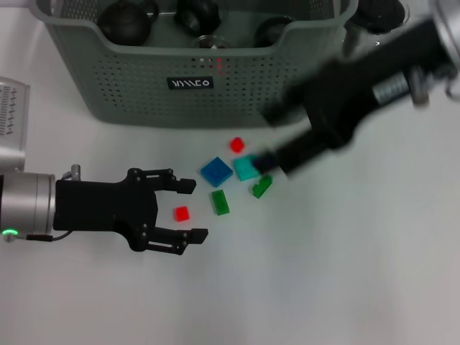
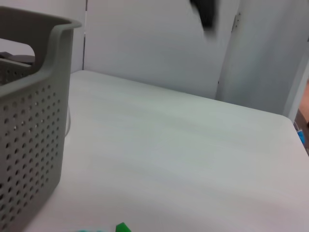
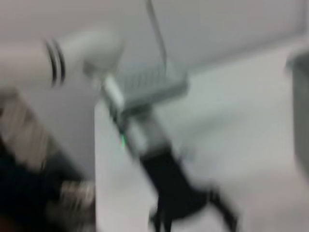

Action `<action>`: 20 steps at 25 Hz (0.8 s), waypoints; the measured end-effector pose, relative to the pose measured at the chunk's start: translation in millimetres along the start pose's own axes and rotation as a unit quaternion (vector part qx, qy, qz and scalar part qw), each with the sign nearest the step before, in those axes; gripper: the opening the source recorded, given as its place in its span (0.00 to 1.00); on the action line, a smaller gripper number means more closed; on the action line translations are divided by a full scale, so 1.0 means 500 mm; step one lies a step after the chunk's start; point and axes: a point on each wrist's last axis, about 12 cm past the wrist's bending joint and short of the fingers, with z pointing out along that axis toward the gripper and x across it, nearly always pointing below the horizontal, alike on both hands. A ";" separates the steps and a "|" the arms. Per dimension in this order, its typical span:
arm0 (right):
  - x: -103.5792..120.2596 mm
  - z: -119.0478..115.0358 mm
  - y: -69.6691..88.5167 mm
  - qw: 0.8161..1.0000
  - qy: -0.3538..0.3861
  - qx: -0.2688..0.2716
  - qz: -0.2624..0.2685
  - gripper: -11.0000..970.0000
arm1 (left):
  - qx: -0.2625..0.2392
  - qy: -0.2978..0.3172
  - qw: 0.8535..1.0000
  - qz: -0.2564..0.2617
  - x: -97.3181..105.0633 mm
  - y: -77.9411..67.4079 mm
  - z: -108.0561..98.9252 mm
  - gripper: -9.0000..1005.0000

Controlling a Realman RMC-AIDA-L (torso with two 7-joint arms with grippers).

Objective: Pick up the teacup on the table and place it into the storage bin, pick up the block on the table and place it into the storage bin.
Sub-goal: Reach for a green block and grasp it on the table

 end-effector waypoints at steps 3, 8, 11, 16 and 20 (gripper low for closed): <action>0.032 0.025 -0.010 0.996 0.070 0.012 0.062 0.89 | -0.002 0.001 1.000 -0.001 0.001 0.001 -0.003 0.84; 0.052 0.079 -0.050 0.977 0.149 0.056 0.140 0.89 | -0.006 0.001 1.000 0.002 0.002 0.002 -0.006 0.84; 0.054 0.117 -0.077 0.967 0.178 0.090 0.160 0.89 | -0.006 0.002 1.000 0.003 0.001 0.003 -0.006 0.84; 0.042 0.193 -0.104 0.953 0.212 0.154 0.153 0.89 | -0.007 0.002 1.000 0.007 -0.001 0.006 -0.007 0.84; 0.031 0.237 -0.114 0.949 0.220 0.179 0.141 0.89 | -0.006 0.004 1.000 0.009 -0.004 0.008 -0.008 0.84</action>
